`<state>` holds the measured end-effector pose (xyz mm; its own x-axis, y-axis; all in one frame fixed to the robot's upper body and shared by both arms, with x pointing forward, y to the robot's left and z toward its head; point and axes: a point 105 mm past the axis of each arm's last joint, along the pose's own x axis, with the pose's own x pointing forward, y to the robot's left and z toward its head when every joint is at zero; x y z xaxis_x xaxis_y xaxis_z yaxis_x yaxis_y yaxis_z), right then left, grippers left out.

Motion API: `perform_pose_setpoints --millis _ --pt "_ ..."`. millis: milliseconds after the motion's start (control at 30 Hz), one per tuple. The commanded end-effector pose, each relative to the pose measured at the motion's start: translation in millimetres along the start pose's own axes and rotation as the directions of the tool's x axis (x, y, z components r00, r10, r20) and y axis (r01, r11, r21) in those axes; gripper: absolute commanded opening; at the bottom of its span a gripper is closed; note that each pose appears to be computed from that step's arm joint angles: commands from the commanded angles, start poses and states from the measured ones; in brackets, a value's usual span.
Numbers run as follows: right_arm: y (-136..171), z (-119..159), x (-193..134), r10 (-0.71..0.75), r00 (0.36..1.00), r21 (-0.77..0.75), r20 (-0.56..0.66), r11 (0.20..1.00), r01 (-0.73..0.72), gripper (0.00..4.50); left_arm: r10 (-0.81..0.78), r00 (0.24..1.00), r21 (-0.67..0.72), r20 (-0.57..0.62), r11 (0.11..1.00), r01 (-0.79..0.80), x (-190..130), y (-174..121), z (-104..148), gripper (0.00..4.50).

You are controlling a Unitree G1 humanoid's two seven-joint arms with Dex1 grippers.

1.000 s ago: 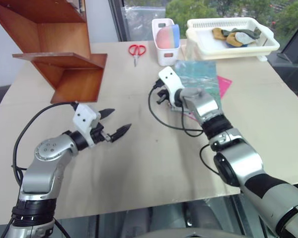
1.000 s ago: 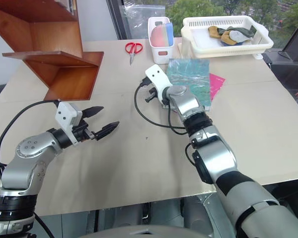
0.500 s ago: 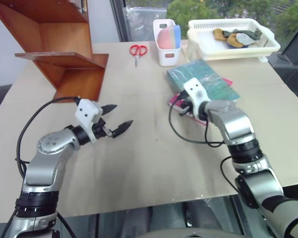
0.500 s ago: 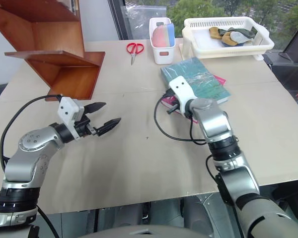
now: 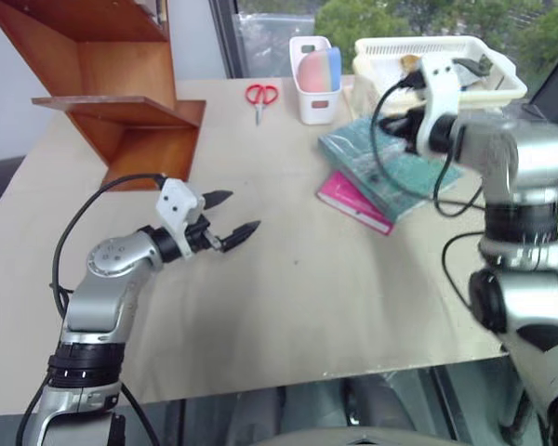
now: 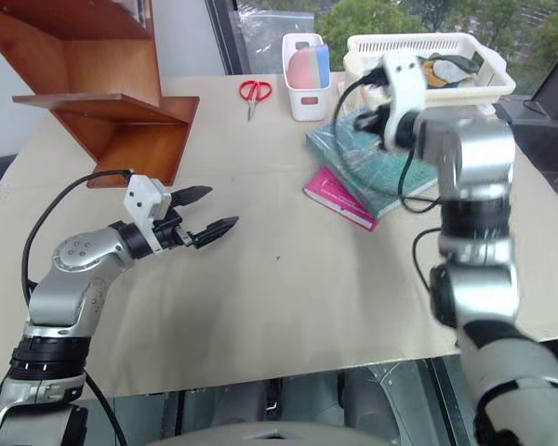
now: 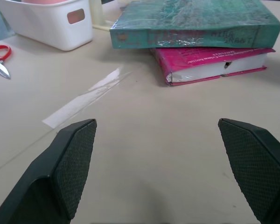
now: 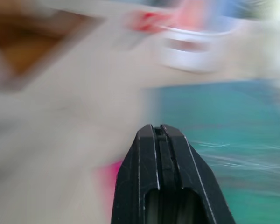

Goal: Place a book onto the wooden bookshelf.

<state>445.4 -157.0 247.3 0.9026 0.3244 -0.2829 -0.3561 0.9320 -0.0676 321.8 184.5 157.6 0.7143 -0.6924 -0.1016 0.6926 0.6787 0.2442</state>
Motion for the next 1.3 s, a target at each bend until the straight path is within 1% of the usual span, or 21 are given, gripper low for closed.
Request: perform_pose_setpoints --millis 33,100,300,467,667,900,1000,1300 --pt "-31 1 17 -0.111 0.993 -0.058 0.029 0.992 0.112 0.07 -0.011 0.999 0.039 0.046 0.999 0.009 2 -3 14 4.50" --pt "-44 -5 23 -0.182 0.983 -0.116 0.031 0.976 0.184 0.07 -0.009 0.999 0.039 0.048 0.999 0.007 2 -4 14 4.50" --pt "-50 -33 31 -0.224 0.974 -0.154 -0.027 0.964 0.217 0.07 0.007 0.998 0.029 0.056 1.000 -0.009 -4 -11 16 4.50" --pt "-40 -40 35 -0.152 0.987 -0.134 -0.046 0.980 0.145 0.07 -0.002 0.997 0.023 0.071 1.000 0.000 -8 -19 18 4.50" --pt "-26 -38 38 -0.063 0.996 -0.136 -0.055 0.989 0.055 0.07 -0.126 0.977 0.002 0.171 0.992 0.127 -14 -40 35 4.50" --pt "-19 -41 40 -0.020 0.998 -0.125 -0.067 0.992 0.012 0.07 -0.226 0.948 -0.007 0.226 0.972 0.234 -22 -49 49 4.50" --pt "-17 -42 40 -0.009 0.998 -0.116 -0.066 0.993 0.002 0.07 -0.257 0.938 0.000 0.235 0.964 0.264 -24 -51 52 4.50" --pt "-8 -43 43 0.037 0.998 -0.093 -0.059 0.995 -0.042 0.07 -0.273 0.932 0.001 0.238 0.960 0.281 -27 -51 52 4.50"
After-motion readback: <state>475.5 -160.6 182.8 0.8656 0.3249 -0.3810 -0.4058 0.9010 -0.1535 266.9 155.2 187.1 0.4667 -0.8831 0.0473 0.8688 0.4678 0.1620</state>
